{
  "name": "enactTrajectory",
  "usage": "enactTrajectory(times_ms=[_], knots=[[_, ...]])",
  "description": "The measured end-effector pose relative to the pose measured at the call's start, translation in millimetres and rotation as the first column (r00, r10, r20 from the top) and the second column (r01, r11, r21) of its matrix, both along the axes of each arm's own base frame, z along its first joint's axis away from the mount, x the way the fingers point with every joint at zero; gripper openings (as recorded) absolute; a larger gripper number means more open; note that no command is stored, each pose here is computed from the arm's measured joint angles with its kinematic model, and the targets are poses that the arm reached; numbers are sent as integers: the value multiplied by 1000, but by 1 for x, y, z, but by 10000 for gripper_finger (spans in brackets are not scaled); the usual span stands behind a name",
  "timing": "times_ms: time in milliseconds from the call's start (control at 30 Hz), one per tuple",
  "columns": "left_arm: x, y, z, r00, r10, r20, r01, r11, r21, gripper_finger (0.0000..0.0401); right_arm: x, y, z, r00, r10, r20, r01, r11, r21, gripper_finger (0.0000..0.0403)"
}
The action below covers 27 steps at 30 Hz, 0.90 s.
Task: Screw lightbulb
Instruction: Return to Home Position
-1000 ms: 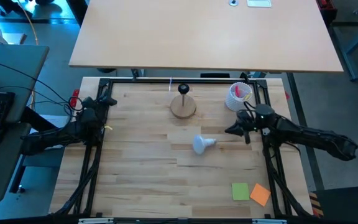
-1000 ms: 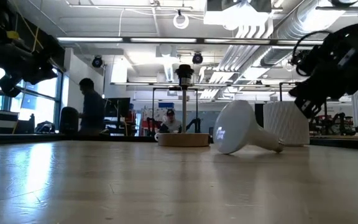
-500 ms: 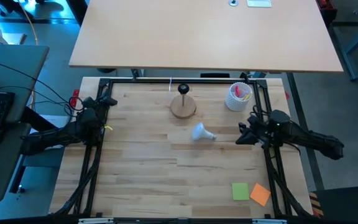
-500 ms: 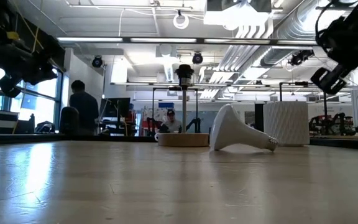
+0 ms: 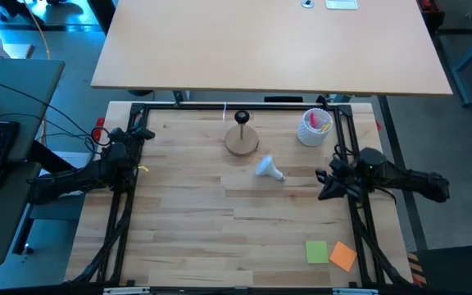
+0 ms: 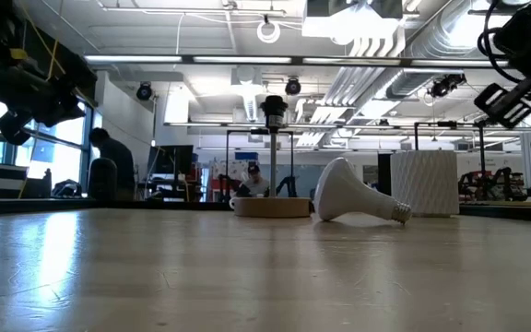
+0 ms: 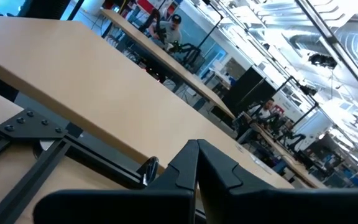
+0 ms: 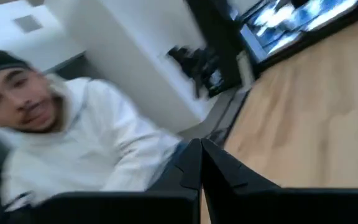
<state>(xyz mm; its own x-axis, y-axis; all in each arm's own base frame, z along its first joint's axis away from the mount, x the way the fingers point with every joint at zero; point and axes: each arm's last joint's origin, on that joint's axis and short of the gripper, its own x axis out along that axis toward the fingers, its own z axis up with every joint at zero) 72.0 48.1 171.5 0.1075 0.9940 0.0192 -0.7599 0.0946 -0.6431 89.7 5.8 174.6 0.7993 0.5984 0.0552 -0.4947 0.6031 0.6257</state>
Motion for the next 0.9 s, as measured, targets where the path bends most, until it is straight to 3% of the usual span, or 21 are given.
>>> enactTrajectory(times_ms=[200,333,433,500,600,667,800,833,900], knots=[[0,0,0,1000,0,2,0,1000,0,0,-1,3,-1,993,82,-88,-73,993,97,0],[0,0,0,1000,0,1,0,1000,0,0,-1,3,0,995,74,-71,-67,994,88,0],[0,0,0,1000,0,0,0,1000,0,0,-1,1,13,997,-35,73,29,996,84,0],[0,0,0,1000,0,0,0,1000,0,0,0,-2,20,958,-196,211,192,981,39,0],[0,0,0,1000,0,-1,0,1000,0,0,1,-6,24,853,-394,341,430,902,-33,0],[0,0,0,1000,0,-1,0,1000,0,0,3,-9,17,812,-492,313,546,831,-110,0],[0,0,0,1000,0,0,0,1000,0,0,7,-14,-2,711,-657,251,703,647,-295,0],[0,0,0,1000,0,-1,0,1000,0,0,7,-14,-4,695,-678,239,716,623,-315,0],[0,0,0,1000,0,-1,0,1000,0,0,7,-13,-5,698,-676,236,711,618,-334,0]])
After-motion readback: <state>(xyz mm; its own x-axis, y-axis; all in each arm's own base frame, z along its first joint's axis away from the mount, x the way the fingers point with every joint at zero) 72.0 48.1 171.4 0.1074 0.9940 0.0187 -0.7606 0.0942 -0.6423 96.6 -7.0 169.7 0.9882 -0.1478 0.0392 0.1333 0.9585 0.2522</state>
